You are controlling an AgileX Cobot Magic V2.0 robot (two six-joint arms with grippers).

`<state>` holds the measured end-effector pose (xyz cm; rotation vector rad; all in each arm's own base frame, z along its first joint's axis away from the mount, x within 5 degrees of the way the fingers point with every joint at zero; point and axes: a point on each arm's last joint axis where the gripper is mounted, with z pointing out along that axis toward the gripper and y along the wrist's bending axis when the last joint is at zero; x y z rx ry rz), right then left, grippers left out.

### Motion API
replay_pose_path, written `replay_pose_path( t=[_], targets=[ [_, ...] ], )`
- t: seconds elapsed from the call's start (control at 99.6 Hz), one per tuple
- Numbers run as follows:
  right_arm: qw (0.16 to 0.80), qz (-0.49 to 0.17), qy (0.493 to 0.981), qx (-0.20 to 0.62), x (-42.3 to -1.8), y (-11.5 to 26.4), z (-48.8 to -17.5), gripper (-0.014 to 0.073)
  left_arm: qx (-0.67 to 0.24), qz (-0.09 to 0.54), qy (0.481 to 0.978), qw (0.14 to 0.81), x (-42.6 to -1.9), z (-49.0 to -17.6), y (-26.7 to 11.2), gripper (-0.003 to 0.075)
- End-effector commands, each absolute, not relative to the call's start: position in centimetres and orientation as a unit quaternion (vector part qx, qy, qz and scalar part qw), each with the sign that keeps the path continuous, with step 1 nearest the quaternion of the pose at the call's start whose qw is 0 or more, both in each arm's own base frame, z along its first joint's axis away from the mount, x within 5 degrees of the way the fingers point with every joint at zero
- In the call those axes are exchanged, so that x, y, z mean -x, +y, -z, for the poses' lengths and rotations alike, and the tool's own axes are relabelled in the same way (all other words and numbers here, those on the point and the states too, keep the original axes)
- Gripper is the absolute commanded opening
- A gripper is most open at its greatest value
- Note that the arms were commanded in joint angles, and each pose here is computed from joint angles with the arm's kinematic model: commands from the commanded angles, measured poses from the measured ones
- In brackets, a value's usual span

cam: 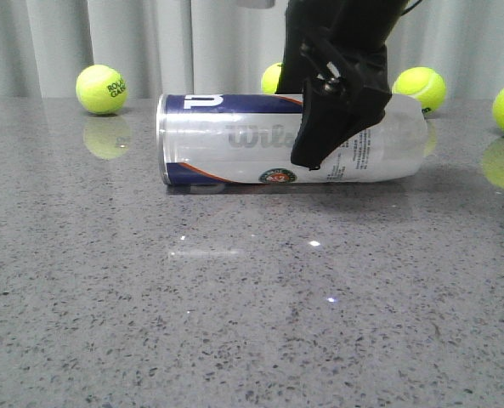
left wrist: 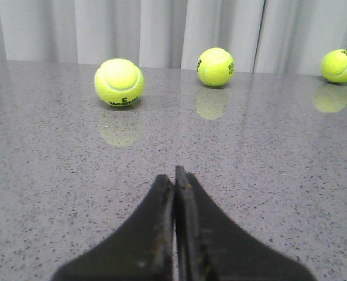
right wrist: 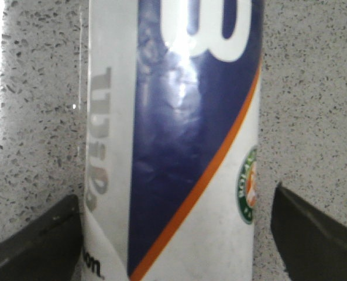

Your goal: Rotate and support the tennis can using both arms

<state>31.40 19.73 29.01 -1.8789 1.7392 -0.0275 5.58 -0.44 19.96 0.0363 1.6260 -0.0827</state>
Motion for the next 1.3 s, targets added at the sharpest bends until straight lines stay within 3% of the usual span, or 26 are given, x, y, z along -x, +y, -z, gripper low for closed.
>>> replay_pose_path(
  t=[0.0, 0.191, 0.261, 0.331, 0.452, 0.522, 0.663, 0.813, 0.904, 1.285],
  targets=[
    [0.342, 0.021, 0.636, 0.692, -30.5, 19.3, -32.7, 0.0643, -0.014, 0.041, 0.703, 0.709, -5.5, -19.4, -0.4, -0.0018],
    [0.343, 0.016, 0.63, 0.697, -28.4, 18.2, -35.2, 0.064, -0.014, 0.041, 0.703, 0.709, -5.5, -19.4, -0.4, -0.0018],
    [0.317, -0.002, 0.64, 0.7, -27.1, 17.6, -35.8, 0.0584, -0.014, 0.041, 0.703, 0.709, -5.5, -19.4, -0.4, -0.0018],
    [0.293, -0.017, 0.655, 0.697, -26.2, 17.2, -36.0, 0.0435, -0.014, 0.041, 0.703, 0.709, -5.5, -19.4, -0.4, -0.0018],
    [0.254, -0.046, 0.698, 0.667, -25.3, 16.8, -35.9, 0.0075, -0.014, 0.041, 0.703, 0.709, -5.5, -19.4, -0.4, -0.0018],
    [0.235, -0.056, 0.715, 0.656, -25.0, 16.7, -35.8, -0.0074, -0.014, 0.041, 0.703, 0.709, -5.5, -19.4, -0.4, -0.0018],
    [0.217, -0.081, 0.776, 0.586, -24.7, 16.5, -35.8, -0.0059, -0.014, 0.041, 0.703, 0.709, -5.5, -19.4, -0.4, -0.0018],
    [0.194, -0.122, 0.884, 0.408, -24.9, 16.1, -35.8, -0.0059, -0.014, 0.041, 0.703, 0.709, -5.5, -19.4, -0.4, -0.0018],
    [0.182, -0.143, 0.922, 0.31, -24.6, 15.9, -35.9, -0.0059, -0.014, 0.041, 0.703, 0.709, -5.5, -19.4, -0.4, -0.0018],
    [0.313, -0.208, 0.91, 0.177, -20.5, 13.4, -39.9, -0.0059, -0.014, 0.041, 0.703, 0.709, -5.5, -19.4, -0.4, -0.0018]
  ],
)
